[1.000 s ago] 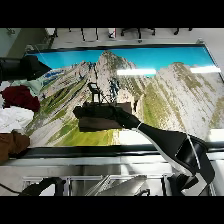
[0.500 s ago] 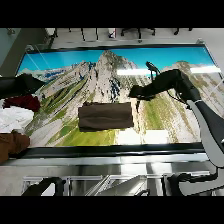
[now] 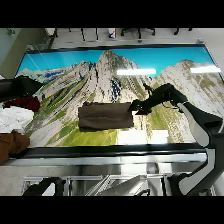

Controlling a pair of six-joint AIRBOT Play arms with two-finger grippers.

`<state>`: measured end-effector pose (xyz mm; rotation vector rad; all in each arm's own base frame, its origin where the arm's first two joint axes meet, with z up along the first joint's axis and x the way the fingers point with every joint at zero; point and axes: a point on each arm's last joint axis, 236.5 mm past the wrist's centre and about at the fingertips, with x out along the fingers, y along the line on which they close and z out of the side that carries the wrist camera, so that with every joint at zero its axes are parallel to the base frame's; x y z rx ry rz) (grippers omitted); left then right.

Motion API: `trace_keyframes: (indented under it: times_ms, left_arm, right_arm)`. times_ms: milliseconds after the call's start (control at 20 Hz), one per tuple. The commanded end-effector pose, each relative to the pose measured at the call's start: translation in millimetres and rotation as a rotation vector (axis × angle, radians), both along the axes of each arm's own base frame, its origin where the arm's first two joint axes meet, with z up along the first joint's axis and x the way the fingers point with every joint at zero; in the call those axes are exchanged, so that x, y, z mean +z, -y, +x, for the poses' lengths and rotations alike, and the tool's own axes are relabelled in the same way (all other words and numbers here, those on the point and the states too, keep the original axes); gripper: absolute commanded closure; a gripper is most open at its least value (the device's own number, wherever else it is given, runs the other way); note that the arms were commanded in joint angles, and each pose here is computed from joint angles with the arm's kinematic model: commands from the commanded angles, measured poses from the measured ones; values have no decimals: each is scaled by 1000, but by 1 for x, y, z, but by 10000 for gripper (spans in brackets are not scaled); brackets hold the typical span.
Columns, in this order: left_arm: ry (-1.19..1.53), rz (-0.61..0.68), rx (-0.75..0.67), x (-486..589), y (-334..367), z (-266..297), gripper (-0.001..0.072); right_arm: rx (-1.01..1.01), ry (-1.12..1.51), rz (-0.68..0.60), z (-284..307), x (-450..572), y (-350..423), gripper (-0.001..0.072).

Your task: Fold the shirts.

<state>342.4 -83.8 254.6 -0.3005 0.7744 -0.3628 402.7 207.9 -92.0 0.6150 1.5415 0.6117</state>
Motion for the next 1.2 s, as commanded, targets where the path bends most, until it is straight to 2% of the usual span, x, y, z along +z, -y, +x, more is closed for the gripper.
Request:
trace_keyframes:
  times_ms: [0,50,150,200,400,550,650,750,900,1000,1150]
  left_arm:
    - [-2,1,-3,0,1,-1,688]
    - [-2,0,-3,0,1,-1,688]
    - [-2,1,-3,0,1,-1,688]
    - [-1,0,-2,0,0,-1,688]
    - [-2,1,-2,0,0,-1,688]
    - [1,0,-1,0,0,-1,688]
    - [2,0,-1,1,0,0,688]
    - [12,-2,4,2,0,2,688]
    - [35,-6,15,6,-1,6,688]
    - [50,-9,22,9,-2,9,688]
    - [41,-13,20,7,-1,10,688]
  right_arm:
    - [-12,1,11,3,-23,-20,15]
    - [-17,14,10,6,-23,-22,84]
    - [-20,46,15,17,-14,-23,616]
    - [-30,68,19,26,-6,-21,692]
    - [-182,245,18,82,58,25,693]
    - [-433,358,-45,115,110,139,694]
    - [-603,362,-111,106,131,233,694]
    - [-751,342,-179,74,141,317,694]
    - [-950,244,-304,-7,127,411,694]
    - [-1090,168,-352,-66,107,444,694]
    - [-1236,39,-326,-134,65,446,694]
